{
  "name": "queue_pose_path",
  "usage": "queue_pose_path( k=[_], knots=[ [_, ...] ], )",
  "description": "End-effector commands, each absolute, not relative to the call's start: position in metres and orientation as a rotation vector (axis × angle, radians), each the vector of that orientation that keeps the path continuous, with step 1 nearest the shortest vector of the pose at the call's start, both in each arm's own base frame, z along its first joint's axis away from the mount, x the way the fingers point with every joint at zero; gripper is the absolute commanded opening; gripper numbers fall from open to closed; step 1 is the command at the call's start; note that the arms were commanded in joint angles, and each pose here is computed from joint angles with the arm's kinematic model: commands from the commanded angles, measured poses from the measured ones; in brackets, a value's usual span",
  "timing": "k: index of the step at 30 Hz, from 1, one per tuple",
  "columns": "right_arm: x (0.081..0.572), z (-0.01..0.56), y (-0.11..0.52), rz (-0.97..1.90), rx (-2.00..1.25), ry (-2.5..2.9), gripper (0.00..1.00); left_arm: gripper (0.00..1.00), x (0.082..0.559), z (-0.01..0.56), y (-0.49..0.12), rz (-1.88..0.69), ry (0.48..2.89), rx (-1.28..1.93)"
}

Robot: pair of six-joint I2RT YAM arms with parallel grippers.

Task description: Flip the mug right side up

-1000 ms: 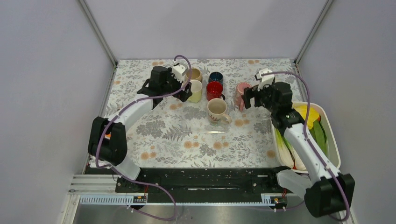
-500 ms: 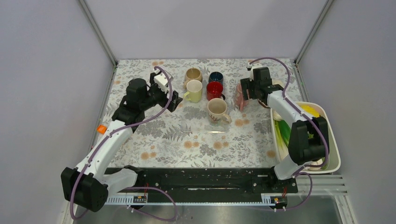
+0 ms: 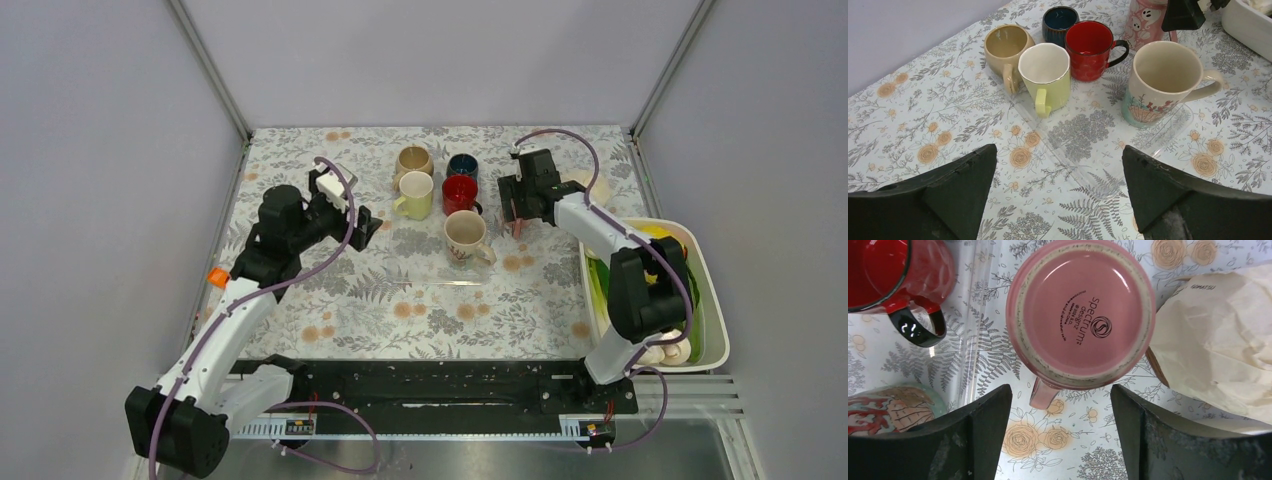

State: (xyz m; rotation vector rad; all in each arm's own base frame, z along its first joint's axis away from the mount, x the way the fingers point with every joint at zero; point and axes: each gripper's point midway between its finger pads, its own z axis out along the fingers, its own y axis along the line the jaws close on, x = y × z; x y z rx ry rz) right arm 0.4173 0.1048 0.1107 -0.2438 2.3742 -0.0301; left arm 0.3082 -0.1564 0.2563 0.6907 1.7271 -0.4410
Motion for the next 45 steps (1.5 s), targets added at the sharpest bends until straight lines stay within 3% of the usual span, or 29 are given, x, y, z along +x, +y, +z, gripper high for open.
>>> queue_pose_path(
  k=[1, 9, 14, 18, 23, 32, 36, 45],
  knots=[
    [0.429, 0.110, 0.103, -0.076, -0.168, 2.372, 0.79, 0.99, 0.308, 0.269, -0.156, -0.474, 1.659, 0.655],
    [0.443, 0.095, 0.102, -0.119, -0.114, 2.417, 0.65, 0.99, 0.305, 0.269, -0.150, -0.520, 1.639, 0.629],
    [0.445, 0.091, 0.104, -0.113, -0.116, 2.432, 0.40, 0.99, 0.305, 0.266, -0.149, -0.533, 1.637, 0.625],
    [0.445, 0.090, 0.105, -0.109, -0.123, 2.438, 0.27, 0.99, 0.306, 0.265, -0.150, -0.546, 1.639, 0.625],
    [0.445, 0.092, 0.108, -0.087, -0.156, 2.435, 0.00, 0.99, 0.305, 0.265, -0.150, -0.560, 1.639, 0.625],
    [0.445, 0.100, 0.120, 0.005, -0.208, 2.400, 0.00, 0.99, 0.303, 0.266, -0.149, -0.578, 1.633, 0.623],
    [0.443, 0.093, 0.124, 0.019, -0.250, 2.442, 0.20, 0.99, 0.303, 0.265, -0.149, -0.585, 1.636, 0.623],
    [0.444, 0.086, 0.128, 0.039, -0.263, 2.464, 0.33, 0.99, 0.302, 0.265, -0.149, -0.599, 1.635, 0.622]
  ],
)
